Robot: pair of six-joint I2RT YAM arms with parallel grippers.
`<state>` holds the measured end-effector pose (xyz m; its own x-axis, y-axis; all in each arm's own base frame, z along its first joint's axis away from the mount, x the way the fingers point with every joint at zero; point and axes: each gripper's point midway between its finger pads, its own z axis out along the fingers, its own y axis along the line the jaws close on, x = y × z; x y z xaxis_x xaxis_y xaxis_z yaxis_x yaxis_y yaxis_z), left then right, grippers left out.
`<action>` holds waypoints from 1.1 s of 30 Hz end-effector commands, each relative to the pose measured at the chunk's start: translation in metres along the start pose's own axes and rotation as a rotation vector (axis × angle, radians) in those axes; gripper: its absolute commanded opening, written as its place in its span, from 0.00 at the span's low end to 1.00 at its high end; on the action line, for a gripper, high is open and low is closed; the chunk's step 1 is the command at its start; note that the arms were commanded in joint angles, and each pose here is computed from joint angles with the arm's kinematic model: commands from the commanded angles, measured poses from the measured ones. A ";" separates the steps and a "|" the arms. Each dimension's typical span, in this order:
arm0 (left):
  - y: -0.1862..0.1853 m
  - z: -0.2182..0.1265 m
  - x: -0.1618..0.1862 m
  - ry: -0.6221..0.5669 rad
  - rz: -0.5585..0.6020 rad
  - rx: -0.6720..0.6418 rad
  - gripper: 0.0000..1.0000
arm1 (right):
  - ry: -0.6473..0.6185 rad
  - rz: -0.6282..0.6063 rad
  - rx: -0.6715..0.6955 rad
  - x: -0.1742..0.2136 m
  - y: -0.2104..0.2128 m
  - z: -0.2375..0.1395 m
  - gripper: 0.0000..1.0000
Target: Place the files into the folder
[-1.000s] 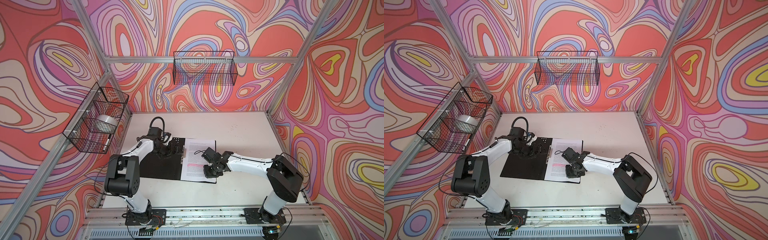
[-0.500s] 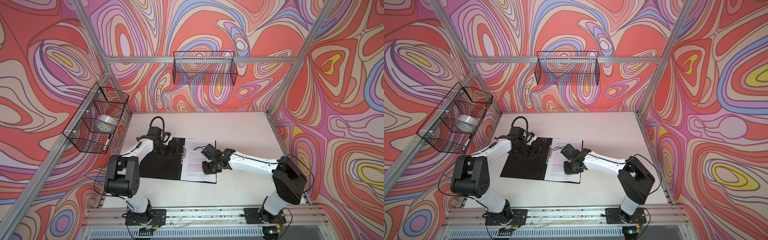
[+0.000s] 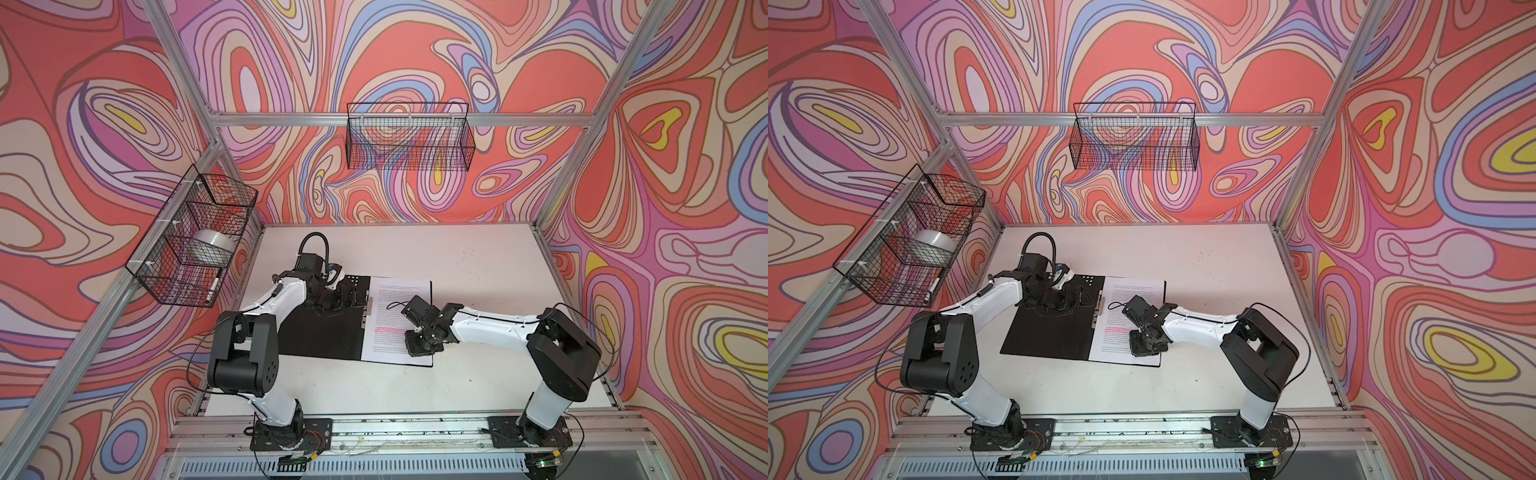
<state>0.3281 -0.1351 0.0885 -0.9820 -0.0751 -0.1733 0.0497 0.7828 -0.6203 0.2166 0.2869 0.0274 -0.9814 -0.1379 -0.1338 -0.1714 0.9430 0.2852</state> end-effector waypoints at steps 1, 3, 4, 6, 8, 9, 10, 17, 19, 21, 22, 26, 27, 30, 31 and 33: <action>-0.005 -0.007 0.001 0.001 -0.002 0.011 1.00 | 0.010 0.009 0.001 0.006 -0.002 0.008 0.15; -0.008 -0.007 0.002 0.006 -0.010 0.022 1.00 | 0.011 0.012 0.000 0.007 -0.003 0.010 0.15; -0.011 -0.008 0.002 0.007 -0.017 0.037 1.00 | 0.011 0.014 -0.002 0.008 -0.004 0.011 0.15; -0.027 -0.014 0.001 0.005 -0.018 0.104 1.00 | 0.016 0.018 -0.001 0.010 -0.005 0.013 0.15; -0.049 -0.024 0.000 -0.004 0.012 0.193 1.00 | 0.017 0.019 -0.006 0.010 -0.005 0.014 0.15; -0.058 -0.028 -0.001 -0.012 0.036 0.216 1.00 | 0.021 0.020 -0.006 0.011 -0.005 0.016 0.15; -0.065 -0.030 0.000 -0.014 0.060 0.231 1.00 | 0.023 0.021 -0.008 0.012 -0.005 0.017 0.15; -0.088 -0.007 0.025 0.104 0.035 0.338 1.00 | 0.027 0.028 -0.010 0.014 -0.006 0.020 0.15; -0.092 0.005 0.035 0.151 0.030 0.345 0.99 | 0.025 0.029 -0.012 0.014 -0.006 0.019 0.15; -0.094 0.017 0.046 0.193 0.034 0.336 0.98 | 0.021 0.034 -0.016 0.014 -0.006 0.018 0.15; -0.092 0.023 0.049 0.207 0.025 0.327 0.98 | 0.020 0.036 -0.020 0.014 -0.005 0.018 0.15; -0.084 0.039 0.058 0.255 -0.003 0.299 0.93 | 0.022 0.054 -0.028 0.016 -0.006 0.020 0.14; -0.080 0.042 0.059 0.262 -0.002 0.284 0.92 | 0.022 0.058 -0.030 0.017 -0.006 0.021 0.14; -0.073 0.051 0.062 0.290 -0.013 0.267 0.86 | 0.024 0.069 -0.037 0.019 -0.007 0.022 0.14; -0.071 0.053 0.063 0.297 -0.014 0.259 0.84 | 0.022 0.071 -0.040 0.019 -0.006 0.022 0.14; -0.068 0.057 0.064 0.307 -0.017 0.250 0.80 | 0.021 0.076 -0.043 0.019 -0.006 0.022 0.14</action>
<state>0.2745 -0.2288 0.0834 -0.9925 0.1172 0.0354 0.0408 0.5890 -0.8071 0.2151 0.2986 0.0215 -0.9863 -0.0795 -0.1446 -0.1295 0.9162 0.3792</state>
